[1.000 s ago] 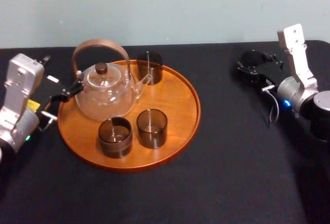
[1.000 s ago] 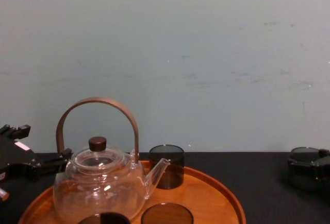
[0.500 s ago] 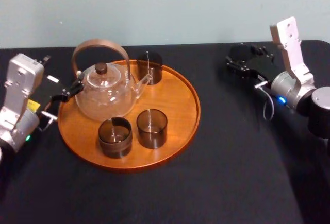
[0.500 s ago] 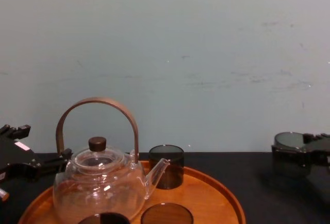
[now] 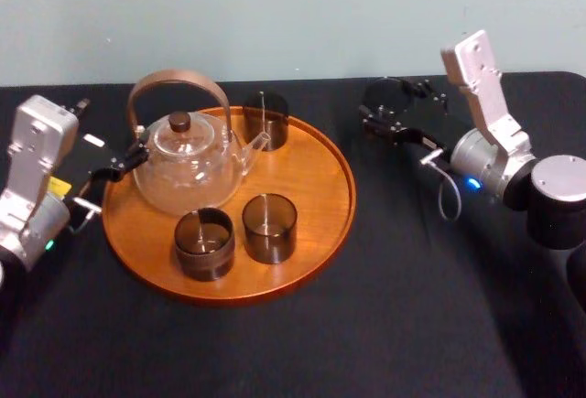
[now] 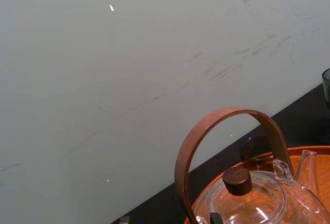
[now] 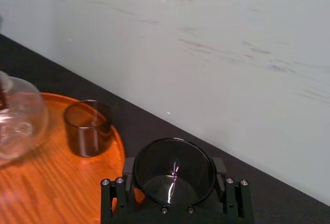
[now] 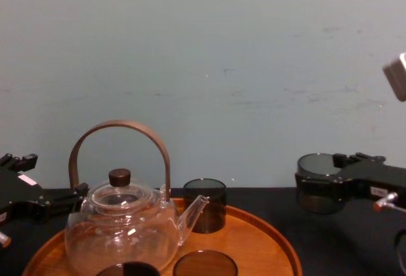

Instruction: Pick up the glass from the table and place it on the tray.

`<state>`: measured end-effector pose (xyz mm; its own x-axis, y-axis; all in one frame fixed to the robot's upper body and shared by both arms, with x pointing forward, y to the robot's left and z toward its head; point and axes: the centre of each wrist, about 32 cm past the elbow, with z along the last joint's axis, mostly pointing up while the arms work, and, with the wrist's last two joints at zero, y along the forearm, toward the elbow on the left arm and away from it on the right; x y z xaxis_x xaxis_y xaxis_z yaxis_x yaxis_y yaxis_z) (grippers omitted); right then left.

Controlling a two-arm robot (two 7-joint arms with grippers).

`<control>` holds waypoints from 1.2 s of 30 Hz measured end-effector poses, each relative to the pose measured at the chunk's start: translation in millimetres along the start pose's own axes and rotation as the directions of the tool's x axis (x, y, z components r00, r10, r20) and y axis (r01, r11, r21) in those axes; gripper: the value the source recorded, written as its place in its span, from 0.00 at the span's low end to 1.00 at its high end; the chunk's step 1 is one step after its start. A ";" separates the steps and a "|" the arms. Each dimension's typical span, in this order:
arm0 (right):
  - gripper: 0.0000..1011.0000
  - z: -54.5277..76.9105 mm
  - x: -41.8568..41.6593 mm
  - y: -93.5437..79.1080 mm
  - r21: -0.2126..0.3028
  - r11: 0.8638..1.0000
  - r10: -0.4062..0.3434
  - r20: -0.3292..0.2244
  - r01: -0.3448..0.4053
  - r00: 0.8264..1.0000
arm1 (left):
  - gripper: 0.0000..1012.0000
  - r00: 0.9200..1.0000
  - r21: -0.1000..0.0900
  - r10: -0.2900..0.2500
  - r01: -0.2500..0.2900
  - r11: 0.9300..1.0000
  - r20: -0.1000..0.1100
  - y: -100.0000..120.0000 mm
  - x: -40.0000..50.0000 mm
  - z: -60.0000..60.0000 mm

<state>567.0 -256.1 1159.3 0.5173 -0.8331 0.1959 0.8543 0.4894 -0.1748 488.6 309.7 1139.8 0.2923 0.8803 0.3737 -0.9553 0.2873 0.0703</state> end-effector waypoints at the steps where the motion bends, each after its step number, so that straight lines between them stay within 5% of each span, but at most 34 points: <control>1: 0.91 0.6 -1.5 0.5 0.001 1.000 0.006 0.002 -0.006 1.000 | 1.00 1.000 0.000 0.000 0.000 1.000 0.000 0.0 0.0 0.0; 13: 0.91 3.4 -19.7 10.7 0.008 0.997 0.077 0.001 -0.077 0.997 | 1.00 1.000 0.000 0.000 0.000 1.000 0.000 0.0 0.0 0.0; 36: 0.91 0.1 -41.3 32.3 0.021 0.987 0.157 -0.023 -0.157 0.987 | 1.00 1.000 0.000 0.000 0.000 1.000 0.000 0.0 0.0 0.0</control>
<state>573.2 -205.9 1145.6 0.6438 -0.7514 0.1442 0.7636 0.6192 -0.1828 488.6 309.7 1139.8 0.2923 0.8803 0.3737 -0.9552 0.2873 0.0703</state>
